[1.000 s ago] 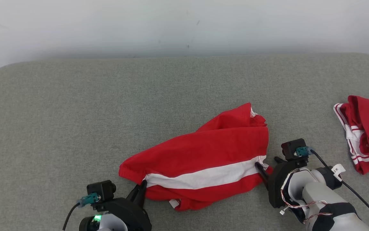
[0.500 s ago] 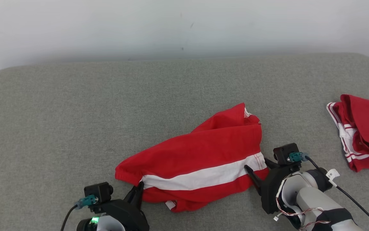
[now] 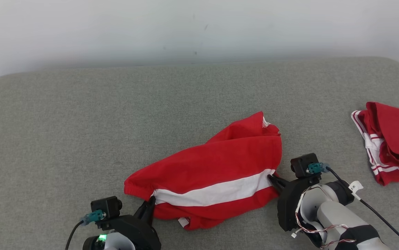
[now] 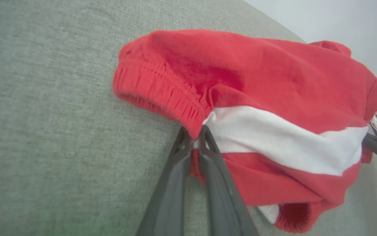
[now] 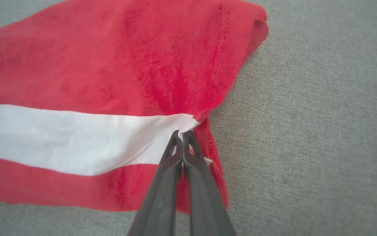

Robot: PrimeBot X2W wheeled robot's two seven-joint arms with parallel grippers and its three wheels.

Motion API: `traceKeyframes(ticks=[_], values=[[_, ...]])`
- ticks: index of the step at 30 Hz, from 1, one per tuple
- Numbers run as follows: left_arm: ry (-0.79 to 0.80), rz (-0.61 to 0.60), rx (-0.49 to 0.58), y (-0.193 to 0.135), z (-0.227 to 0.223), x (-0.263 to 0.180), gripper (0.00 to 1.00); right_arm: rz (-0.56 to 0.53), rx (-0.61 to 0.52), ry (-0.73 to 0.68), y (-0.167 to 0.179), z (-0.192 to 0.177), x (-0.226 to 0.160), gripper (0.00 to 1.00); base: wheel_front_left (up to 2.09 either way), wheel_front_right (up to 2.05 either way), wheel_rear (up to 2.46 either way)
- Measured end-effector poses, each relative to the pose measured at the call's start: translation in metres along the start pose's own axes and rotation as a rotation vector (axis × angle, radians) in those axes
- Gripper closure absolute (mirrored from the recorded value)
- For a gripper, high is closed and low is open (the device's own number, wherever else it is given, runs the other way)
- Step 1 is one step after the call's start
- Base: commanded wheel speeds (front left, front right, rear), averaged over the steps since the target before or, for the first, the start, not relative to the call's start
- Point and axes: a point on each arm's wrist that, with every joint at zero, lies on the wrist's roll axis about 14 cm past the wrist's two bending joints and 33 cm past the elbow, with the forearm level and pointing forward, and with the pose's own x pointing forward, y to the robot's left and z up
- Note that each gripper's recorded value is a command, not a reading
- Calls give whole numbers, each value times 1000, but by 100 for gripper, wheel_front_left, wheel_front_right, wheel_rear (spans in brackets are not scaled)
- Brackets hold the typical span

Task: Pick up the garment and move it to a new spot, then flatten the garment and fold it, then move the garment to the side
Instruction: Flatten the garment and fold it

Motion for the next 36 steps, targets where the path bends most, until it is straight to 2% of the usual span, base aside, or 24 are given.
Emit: traceKeyframes(ticks=[7,13,21,25,28,32,36], values=[[-28,-3,-38,-2,7,0,100,-6,25,-38,-2,12,-1,100,0,0,0],[-159,-51,-78,-13,51,2,100,17,54,-196,3,57,-8,100,0,0,0],[-277,-196,-103,-53,125,8,100,41,101,-432,-5,143,-32,100,0,0,0],[-294,-263,-89,-69,167,20,100,74,172,-512,-9,190,-38,100,0,0,0],[-294,-293,-133,-80,198,34,100,82,173,-589,-17,235,-41,100,0,0,0],[-368,-310,-113,-88,260,53,100,67,144,-720,-32,300,-45,100,0,0,0],[-412,-326,-83,-96,293,69,100,19,104,-809,-51,335,-44,100,0,0,0]])
